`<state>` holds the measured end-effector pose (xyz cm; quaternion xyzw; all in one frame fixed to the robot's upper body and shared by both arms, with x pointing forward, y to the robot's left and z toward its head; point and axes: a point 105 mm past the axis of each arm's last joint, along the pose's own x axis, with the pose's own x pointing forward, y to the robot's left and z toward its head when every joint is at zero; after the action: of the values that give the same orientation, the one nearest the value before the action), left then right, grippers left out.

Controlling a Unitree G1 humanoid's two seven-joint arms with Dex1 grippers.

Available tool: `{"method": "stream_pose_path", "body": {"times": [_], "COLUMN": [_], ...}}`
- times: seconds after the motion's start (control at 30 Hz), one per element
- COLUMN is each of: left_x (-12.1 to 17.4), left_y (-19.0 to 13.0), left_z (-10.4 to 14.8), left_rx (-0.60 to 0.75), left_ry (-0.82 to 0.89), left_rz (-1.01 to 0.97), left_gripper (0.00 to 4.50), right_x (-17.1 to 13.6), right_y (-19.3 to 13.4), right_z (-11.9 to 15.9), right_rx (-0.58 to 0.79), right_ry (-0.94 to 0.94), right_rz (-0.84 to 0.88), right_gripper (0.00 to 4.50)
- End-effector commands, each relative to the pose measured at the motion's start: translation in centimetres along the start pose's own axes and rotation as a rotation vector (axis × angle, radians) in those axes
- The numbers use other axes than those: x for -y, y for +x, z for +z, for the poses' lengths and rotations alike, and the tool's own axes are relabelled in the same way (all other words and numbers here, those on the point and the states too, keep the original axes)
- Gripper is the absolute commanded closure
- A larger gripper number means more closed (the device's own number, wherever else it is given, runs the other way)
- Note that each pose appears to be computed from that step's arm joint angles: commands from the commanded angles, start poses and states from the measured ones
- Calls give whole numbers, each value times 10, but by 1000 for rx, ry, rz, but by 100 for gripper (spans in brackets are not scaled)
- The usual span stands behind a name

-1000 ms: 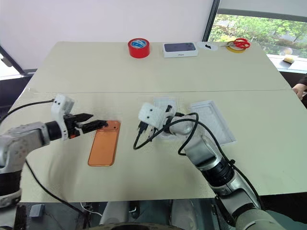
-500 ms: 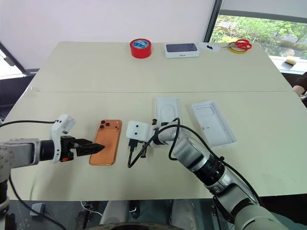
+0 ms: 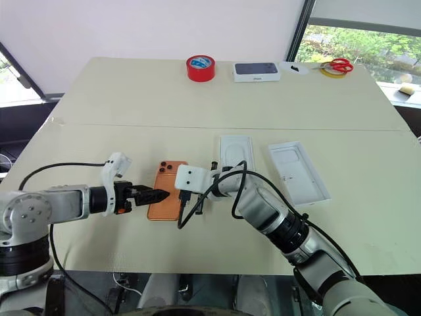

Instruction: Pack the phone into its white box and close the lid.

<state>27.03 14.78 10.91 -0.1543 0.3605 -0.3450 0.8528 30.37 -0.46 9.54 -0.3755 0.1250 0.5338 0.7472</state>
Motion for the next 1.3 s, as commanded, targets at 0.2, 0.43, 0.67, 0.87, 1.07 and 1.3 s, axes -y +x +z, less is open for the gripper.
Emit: {"method": "stream_pose_path", "body": {"times": [0.2,0.43,0.67,0.87,1.07,1.3], "left_x": [29,24,-11,1,37,47], "left_y": [21,22,20,23,36,35], "left_z": [-4,-5,-1,1,-1,6], "left_rx": [-43,-89,-114,-110,-73,-21], "left_ry": [-55,39,83,101,26,-60], "left_rz": [-204,-102,157,105,-143,-245], "left_gripper": [0,0,0,0,0,0], "right_x": [-5,-5,-4,-3,-2,-1], "right_y": [-1,-1,-2,-2,-1,-2], "right_z": [11,9,7,6,7,4], "right_rx": [39,33,25,22,21,13], "right_ry": [-3,-2,-3,0,-3,2], "right_rz": [-7,-7,-13,-13,-11,-22], "right_gripper": [448,448,448,448,448,448]}}
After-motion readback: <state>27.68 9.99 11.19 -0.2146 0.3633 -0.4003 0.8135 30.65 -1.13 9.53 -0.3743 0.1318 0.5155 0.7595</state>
